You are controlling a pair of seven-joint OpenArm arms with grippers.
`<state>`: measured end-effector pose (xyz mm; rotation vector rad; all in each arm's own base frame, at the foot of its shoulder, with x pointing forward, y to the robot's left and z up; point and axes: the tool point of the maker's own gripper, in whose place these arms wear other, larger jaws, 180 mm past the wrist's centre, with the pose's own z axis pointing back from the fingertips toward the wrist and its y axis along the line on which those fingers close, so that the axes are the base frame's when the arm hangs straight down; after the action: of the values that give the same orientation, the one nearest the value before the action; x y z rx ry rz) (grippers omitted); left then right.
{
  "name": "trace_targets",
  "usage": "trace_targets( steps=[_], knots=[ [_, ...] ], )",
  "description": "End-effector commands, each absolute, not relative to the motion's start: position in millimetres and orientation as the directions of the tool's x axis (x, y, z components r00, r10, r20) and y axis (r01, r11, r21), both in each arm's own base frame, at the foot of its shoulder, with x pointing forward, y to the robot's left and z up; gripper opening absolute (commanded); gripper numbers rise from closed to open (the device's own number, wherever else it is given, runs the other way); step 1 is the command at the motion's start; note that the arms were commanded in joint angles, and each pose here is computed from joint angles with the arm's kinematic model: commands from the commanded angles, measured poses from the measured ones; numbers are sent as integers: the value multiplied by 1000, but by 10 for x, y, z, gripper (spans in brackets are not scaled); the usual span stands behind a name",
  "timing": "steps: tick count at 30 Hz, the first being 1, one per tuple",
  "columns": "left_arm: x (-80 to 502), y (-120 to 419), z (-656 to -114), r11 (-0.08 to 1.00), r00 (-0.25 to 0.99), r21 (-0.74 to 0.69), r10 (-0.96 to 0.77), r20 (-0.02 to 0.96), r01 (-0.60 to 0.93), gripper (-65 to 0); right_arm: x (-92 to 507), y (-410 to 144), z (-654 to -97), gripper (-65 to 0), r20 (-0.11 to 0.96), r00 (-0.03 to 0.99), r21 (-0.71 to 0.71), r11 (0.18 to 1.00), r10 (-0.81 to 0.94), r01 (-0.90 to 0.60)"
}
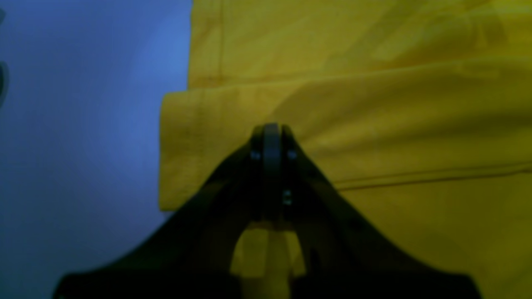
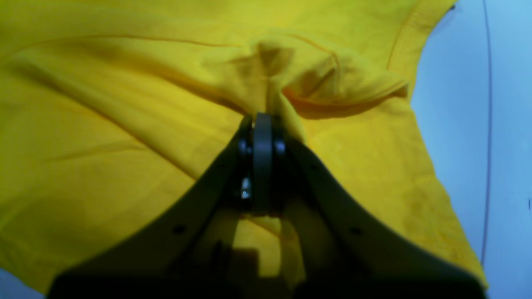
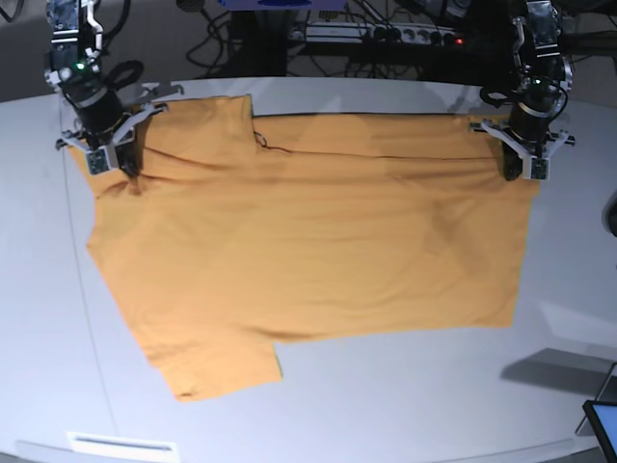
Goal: Fold the T-shirt properly
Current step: 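Drag the shoulder edge further toward the robot with both grippers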
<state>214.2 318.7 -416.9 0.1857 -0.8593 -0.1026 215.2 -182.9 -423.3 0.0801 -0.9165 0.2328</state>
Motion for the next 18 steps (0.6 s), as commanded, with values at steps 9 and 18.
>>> trace_targets(
  steps=[9, 18],
  knots=[
    [1450, 3276, -4665, 969, 867, 237, -181, 464, 75, -650, 1871, -1971, -4465, -650, 689, 692, -70, 971, 214, -230],
    [1377, 3305, -4704, 944, 876, 306, -250, 413, 125, -650, 1822, -2157, -4412, -650, 687, 697, -98, 977, 205, -191]
  ],
)
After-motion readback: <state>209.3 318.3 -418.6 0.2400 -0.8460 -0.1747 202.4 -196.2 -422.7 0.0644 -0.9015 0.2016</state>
